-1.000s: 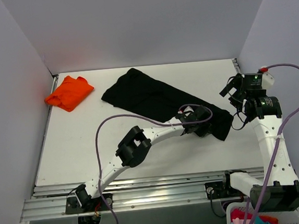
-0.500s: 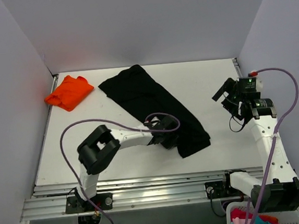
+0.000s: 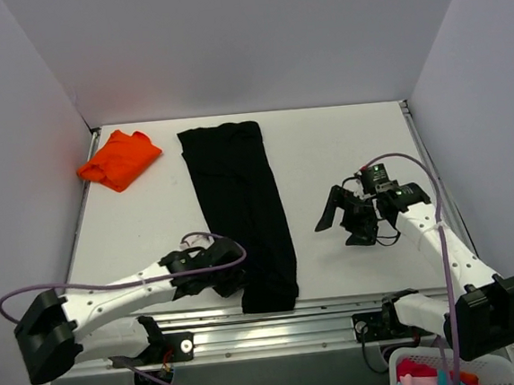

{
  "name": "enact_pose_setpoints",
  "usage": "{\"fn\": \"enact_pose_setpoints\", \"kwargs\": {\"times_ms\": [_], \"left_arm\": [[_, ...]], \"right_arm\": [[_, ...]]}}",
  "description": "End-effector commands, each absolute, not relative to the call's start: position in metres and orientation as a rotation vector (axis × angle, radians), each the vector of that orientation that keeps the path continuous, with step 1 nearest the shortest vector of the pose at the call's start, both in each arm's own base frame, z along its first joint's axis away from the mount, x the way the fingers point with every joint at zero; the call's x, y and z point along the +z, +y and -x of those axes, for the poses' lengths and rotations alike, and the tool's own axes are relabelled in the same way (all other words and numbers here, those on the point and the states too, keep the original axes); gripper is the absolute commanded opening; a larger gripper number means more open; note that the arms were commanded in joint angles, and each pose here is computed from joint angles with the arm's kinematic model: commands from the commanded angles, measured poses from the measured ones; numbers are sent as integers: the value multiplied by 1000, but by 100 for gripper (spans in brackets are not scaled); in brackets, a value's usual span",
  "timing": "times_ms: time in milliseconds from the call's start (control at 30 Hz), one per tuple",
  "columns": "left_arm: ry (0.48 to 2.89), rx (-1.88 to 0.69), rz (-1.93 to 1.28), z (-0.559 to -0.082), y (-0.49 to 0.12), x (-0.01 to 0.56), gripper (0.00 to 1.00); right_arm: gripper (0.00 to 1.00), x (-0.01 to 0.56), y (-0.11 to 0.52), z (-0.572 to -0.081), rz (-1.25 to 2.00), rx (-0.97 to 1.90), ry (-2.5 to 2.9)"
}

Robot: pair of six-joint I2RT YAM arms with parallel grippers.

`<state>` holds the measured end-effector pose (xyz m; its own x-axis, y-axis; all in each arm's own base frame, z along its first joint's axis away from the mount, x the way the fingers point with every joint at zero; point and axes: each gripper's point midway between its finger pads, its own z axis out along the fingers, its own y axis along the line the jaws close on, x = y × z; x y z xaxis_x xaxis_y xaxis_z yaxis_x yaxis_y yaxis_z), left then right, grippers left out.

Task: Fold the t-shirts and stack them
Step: Fold the tshirt

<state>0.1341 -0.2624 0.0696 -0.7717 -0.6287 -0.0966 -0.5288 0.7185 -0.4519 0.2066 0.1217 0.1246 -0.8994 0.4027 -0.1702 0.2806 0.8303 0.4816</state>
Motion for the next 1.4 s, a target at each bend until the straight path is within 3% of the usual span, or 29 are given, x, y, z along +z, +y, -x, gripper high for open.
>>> {"fn": "enact_pose_setpoints", "kwargs": {"times_ms": [0,33,67,100,167,200,367,567,700,833,1200,1233,1367], "left_arm": [[2569,-383,1171,-117,-185,61,4],[2542,-410,1209,-116,-179,62,9],[2514,-439,1222,-117,-173,63,22],[2486,-509,1220,-116,-168,66,58],[2472,-537,1218,-114,-162,68,99],[2464,-554,1219,-114,-159,71,94],[2482,-424,1097,-119,-151,95,94],[2470,-381,930,-145,-173,133,94],[2473,-454,876,-159,-199,140,95],[2505,-488,826,-164,-220,141,97],[2577,-496,735,-153,-235,143,100],[2588,-471,740,-149,-228,138,95],[2581,-504,803,-136,-212,129,93]], "right_arm": [[98,127,160,-191,-406,847,2800],[98,128,169,-190,-380,870,2804],[97,130,189,-187,-336,929,2809],[97,132,200,-185,-308,967,2807],[98,133,226,-179,-254,1041,2812],[98,133,233,-178,-241,1066,2812],[97,133,264,-174,-188,1129,2802],[94,128,315,-136,-73,1212,2838],[83,111,323,-114,-123,1253,2858],[73,94,311,-101,-177,1253,2886],[73,75,242,-108,-96,792,2951],[73,72,231,-106,-117,755,2963],[64,43,201,-105,-333,847,2960]]}}
